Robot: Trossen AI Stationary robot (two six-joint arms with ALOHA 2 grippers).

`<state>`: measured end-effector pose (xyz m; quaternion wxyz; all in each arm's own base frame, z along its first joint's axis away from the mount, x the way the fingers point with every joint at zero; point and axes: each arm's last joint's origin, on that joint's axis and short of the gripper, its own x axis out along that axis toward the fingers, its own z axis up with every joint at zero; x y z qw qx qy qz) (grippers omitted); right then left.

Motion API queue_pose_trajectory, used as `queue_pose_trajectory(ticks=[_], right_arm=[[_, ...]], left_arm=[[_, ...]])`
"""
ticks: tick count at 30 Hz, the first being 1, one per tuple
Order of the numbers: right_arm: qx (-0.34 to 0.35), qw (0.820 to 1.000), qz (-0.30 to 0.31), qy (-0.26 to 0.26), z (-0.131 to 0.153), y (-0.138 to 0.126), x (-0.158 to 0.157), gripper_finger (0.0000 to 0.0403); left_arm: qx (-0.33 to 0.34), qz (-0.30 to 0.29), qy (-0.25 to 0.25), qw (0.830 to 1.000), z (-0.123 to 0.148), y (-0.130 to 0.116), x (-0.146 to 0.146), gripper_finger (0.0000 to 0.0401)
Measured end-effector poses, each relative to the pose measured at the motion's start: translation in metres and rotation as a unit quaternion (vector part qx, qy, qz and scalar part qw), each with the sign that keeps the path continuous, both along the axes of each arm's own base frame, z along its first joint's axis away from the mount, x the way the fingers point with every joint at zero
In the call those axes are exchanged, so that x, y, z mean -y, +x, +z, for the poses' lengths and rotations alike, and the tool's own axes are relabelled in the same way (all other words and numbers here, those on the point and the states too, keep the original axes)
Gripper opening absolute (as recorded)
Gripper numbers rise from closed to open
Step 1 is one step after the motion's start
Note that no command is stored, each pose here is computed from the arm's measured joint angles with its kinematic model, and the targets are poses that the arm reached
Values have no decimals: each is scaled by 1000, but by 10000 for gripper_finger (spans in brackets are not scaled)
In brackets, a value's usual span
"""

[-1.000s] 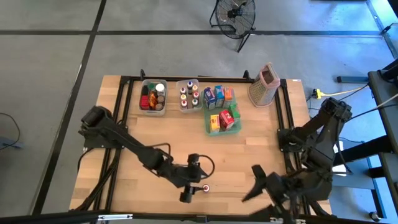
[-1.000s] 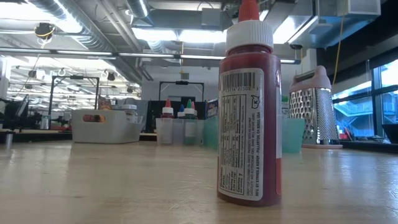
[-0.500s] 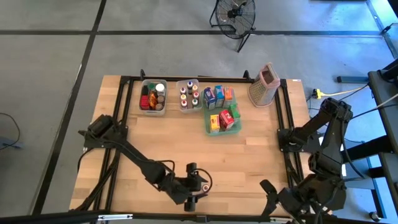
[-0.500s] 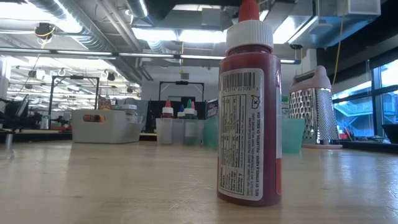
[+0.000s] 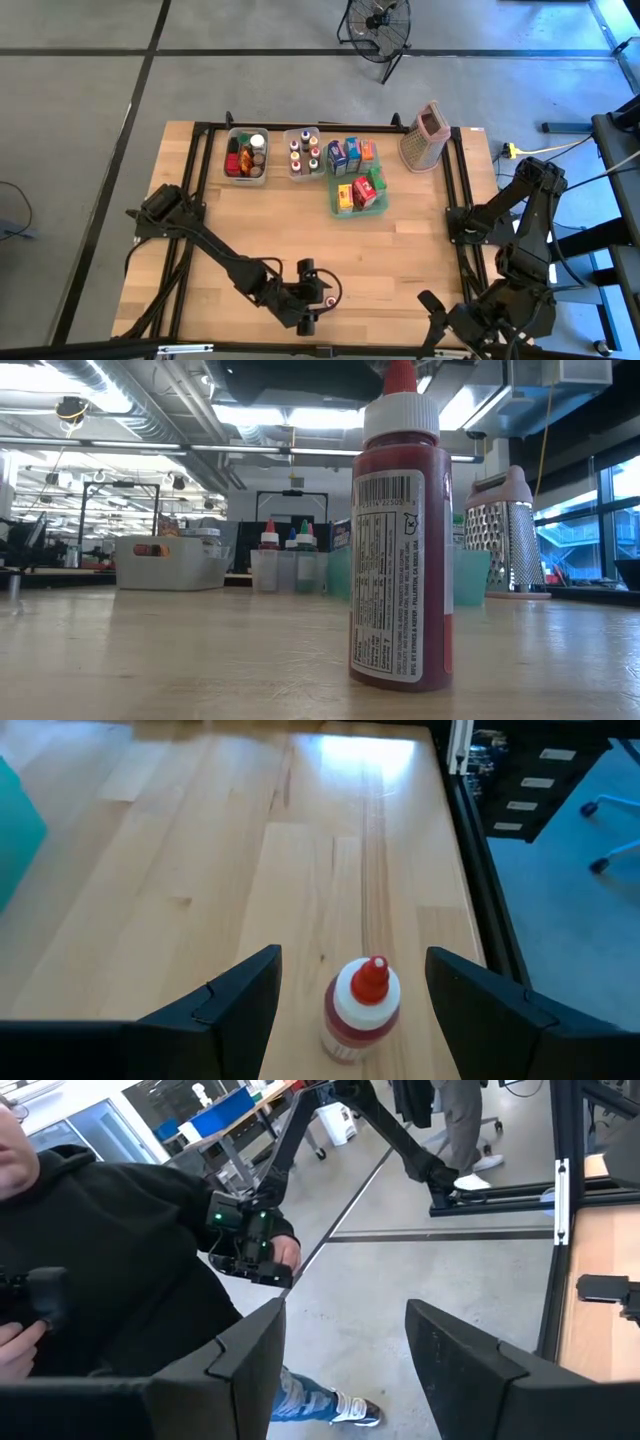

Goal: Pick & Place Kitchen Items
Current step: Put the red food coloring bottle into the transparent bin

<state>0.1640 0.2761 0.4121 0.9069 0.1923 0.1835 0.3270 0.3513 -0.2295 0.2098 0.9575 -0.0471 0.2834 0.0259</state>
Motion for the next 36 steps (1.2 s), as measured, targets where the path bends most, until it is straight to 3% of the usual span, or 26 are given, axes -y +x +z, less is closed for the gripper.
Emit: queue_pose_trajectory(ticks=[36], right_arm=[[-2, 1000, -8, -5, -1, 4, 3, 211]], left_arm=[[1, -4, 2, 1000, -10, 3, 4, 244]])
